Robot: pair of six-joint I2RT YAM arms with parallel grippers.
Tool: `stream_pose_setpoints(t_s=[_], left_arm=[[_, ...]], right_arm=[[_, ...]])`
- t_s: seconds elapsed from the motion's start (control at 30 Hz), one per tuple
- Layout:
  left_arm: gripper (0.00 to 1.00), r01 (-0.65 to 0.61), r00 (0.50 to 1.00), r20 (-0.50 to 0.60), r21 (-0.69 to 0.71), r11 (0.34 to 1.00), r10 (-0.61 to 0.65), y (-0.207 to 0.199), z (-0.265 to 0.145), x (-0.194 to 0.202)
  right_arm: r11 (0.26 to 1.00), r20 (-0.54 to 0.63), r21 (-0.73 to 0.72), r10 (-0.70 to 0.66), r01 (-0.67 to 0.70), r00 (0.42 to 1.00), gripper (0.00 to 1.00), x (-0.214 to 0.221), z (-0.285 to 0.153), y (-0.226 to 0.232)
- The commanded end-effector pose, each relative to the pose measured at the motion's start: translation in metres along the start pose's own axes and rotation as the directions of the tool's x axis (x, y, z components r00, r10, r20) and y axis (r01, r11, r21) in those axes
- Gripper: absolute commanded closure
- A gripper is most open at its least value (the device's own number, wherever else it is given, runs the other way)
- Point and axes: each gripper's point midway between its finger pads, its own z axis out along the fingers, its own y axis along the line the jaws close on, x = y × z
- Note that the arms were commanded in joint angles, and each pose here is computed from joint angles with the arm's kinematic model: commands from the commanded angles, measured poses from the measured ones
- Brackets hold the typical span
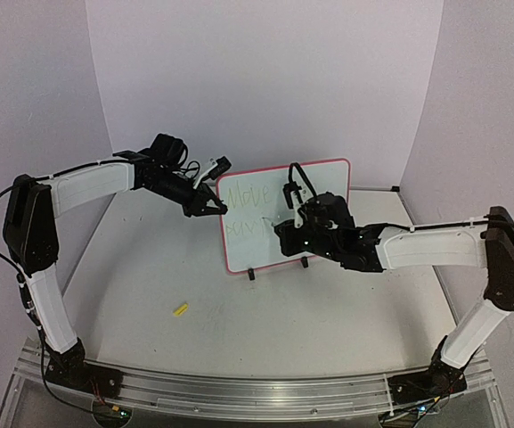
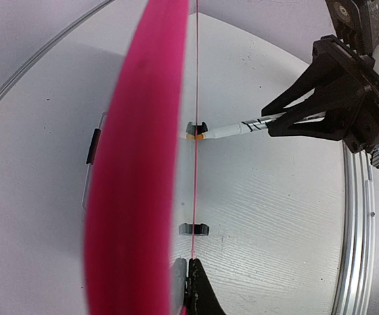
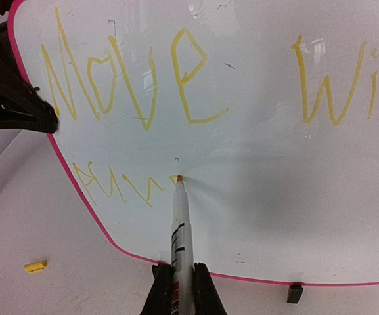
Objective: Write a sentence on the whiteboard
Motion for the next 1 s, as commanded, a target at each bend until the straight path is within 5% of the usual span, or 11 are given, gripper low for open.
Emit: stream_pose_setpoints(t_s=[0.0,0.97], left_arm=[[1.0,-0.057,0.995,-0.092,-0.091,0.994,0.049,0.015,0.001,0.021],[1.0,-0.062,0.995,-0.087,-0.094,0.994,0.054,0.013,-0.001,0.019]], right_arm=[[0.997,0.055,0.064,0.029,-0.033,0.998,1.0,-0.018,-0.008,-0.01],[1.0,-0.053,-0.003,0.011,-0.011,0.999,1.0,0.013,0.007,0.001]])
